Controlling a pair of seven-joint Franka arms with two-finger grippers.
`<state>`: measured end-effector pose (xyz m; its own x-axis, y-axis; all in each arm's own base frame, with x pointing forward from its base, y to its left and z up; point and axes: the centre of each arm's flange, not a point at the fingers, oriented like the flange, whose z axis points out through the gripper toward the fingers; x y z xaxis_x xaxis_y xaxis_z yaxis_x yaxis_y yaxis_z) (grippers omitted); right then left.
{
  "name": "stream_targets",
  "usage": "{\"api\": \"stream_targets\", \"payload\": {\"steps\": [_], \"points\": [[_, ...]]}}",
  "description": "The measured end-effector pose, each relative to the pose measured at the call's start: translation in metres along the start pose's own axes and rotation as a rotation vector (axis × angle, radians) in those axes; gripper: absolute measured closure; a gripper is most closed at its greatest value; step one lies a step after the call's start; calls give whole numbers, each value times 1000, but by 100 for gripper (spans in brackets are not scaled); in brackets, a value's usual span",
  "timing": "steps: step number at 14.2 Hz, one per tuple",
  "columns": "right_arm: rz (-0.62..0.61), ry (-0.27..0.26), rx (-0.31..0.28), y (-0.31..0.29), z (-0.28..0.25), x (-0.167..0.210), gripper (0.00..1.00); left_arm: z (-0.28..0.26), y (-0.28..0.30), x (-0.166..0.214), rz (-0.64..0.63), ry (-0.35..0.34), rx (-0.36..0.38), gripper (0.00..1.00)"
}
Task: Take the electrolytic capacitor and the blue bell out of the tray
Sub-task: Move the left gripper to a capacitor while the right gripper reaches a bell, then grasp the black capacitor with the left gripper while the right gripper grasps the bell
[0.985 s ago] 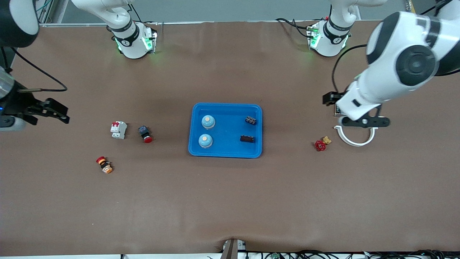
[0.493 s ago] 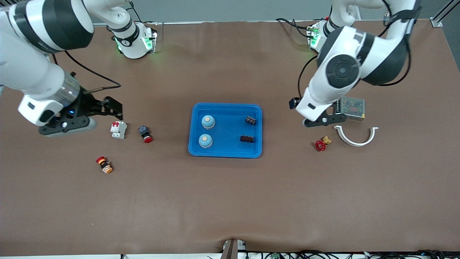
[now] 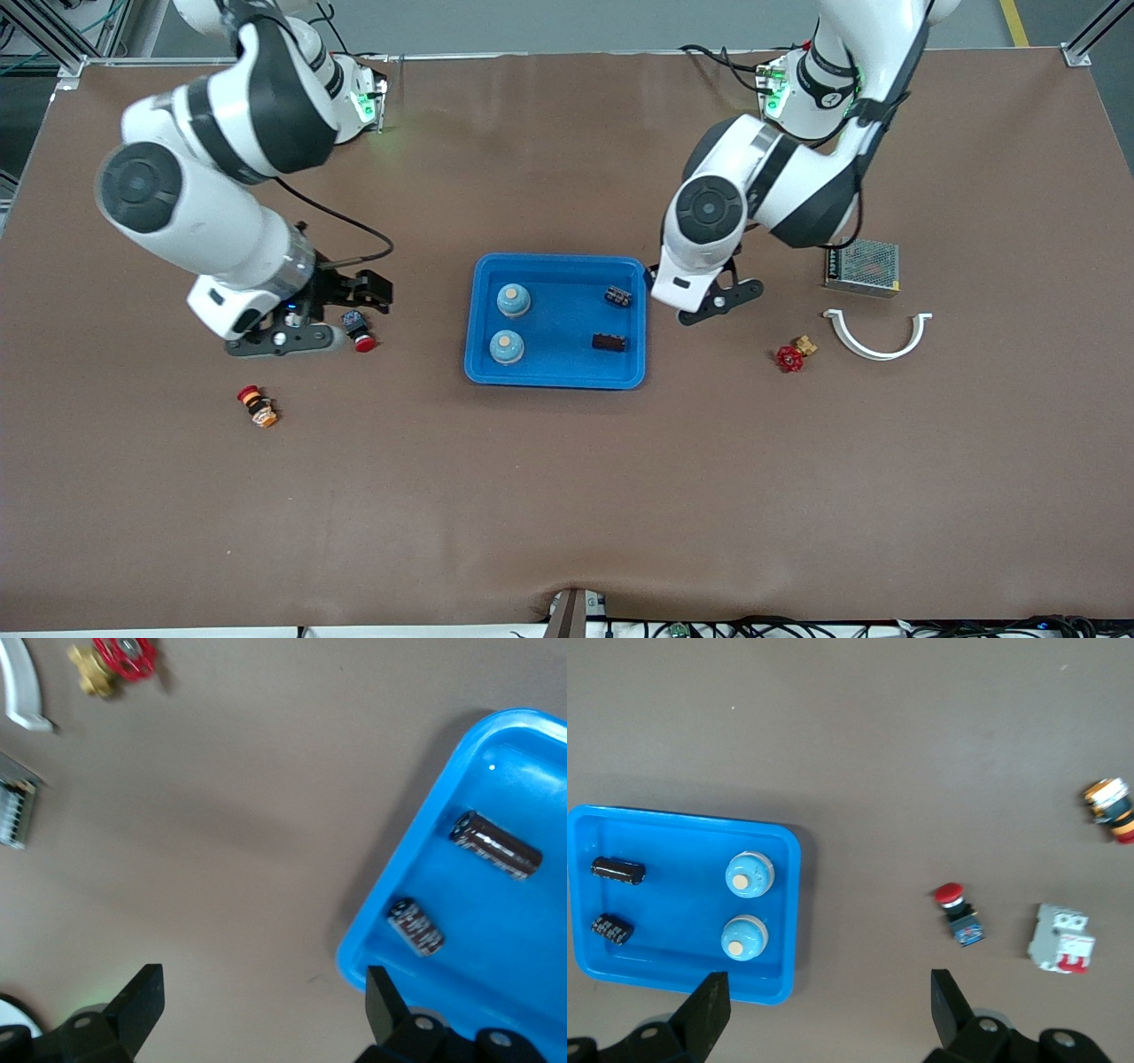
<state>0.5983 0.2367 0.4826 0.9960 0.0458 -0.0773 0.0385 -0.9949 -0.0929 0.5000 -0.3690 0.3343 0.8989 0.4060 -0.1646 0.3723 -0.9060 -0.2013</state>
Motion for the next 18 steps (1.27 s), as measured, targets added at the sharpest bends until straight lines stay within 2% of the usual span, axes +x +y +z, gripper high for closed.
{"api": "stream_targets", "payload": {"steps": [3, 7, 10, 15, 16, 18], "points": [[35, -5, -12, -32, 37, -7, 0, 33, 28, -12, -112, 9, -21, 0], [31, -31, -30, -46, 75, -14, 0, 69, 55, -19, -274, 16, -65, 0], [31, -9, -29, -47, 103, -15, 0, 91, 73, -28, -399, 19, -109, 0], [34, -5, -40, -74, 144, -36, 0, 118, 86, -36, -468, 13, -118, 1], [39, -5, -42, -83, 149, -42, 0, 122, 88, -37, -476, 14, -116, 4], [41, 1, -45, -101, 160, -50, 0, 128, 89, -37, -493, 14, -119, 22]]}}
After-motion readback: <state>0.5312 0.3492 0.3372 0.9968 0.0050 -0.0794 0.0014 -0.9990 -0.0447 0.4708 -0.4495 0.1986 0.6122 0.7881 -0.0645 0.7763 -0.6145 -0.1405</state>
